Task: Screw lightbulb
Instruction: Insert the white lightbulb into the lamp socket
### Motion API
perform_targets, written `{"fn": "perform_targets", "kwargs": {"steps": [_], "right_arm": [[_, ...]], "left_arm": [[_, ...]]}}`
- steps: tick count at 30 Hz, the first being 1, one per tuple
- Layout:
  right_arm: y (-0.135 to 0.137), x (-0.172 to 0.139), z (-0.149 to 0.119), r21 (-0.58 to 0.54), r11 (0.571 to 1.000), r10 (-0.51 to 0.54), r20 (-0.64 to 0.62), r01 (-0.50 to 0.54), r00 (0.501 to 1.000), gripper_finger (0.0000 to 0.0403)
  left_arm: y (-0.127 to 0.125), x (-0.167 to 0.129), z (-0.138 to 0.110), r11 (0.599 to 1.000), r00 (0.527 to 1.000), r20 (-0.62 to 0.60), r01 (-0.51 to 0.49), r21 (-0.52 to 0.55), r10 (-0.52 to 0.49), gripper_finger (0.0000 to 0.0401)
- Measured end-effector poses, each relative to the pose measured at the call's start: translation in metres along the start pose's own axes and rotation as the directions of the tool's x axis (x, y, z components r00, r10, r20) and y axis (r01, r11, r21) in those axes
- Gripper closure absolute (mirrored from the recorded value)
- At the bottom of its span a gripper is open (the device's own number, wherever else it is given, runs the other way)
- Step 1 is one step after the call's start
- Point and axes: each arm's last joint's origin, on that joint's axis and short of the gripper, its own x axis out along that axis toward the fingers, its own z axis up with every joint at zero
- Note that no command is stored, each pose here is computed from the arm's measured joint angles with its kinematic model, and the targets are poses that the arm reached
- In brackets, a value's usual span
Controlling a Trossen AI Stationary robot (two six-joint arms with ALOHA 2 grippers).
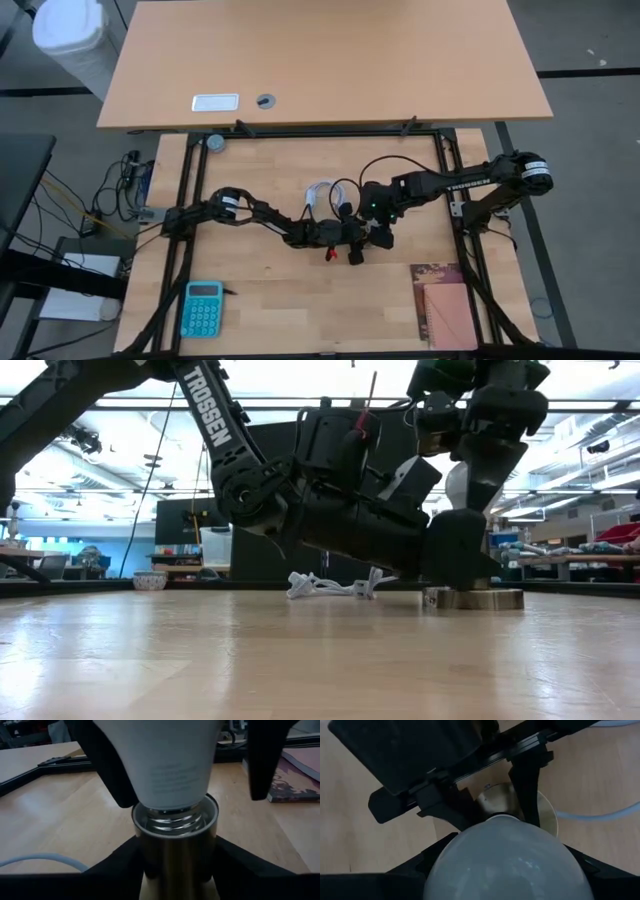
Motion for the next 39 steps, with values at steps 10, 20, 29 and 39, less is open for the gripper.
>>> {"fn": "perform_targets", "kwargs": {"steps": [10,20,29,39], "right_arm": [[0.003,-0.004,0.002,-0.008,1.000,-0.013,-0.019,0.013,1.000,0.0153],[0.008,0.000,0.005,-0.108,0.994,0.005,-0.061,-0.012,0.998,0.0153],[0.021,0.001,0.020,-0.322,0.947,-0.044,-0.124,0.002,0.991,0.0153],[0.028,-0.001,0.022,-0.503,0.862,-0.014,-0.136,-0.057,0.991,0.0153]], "left_arm": [[-0.001,0.000,-0.001,1.000,1.000,-0.005,0.013,-0.005,-0.013,0.0207],[-0.002,0.000,0.000,0.997,0.997,0.002,0.071,-0.026,-0.071,0.0204],[0.002,0.001,0.000,0.985,0.986,0.010,0.168,-0.033,-0.167,0.0204],[0.006,0.002,0.000,0.951,0.951,0.024,0.308,-0.029,-0.307,0.0203]]}}
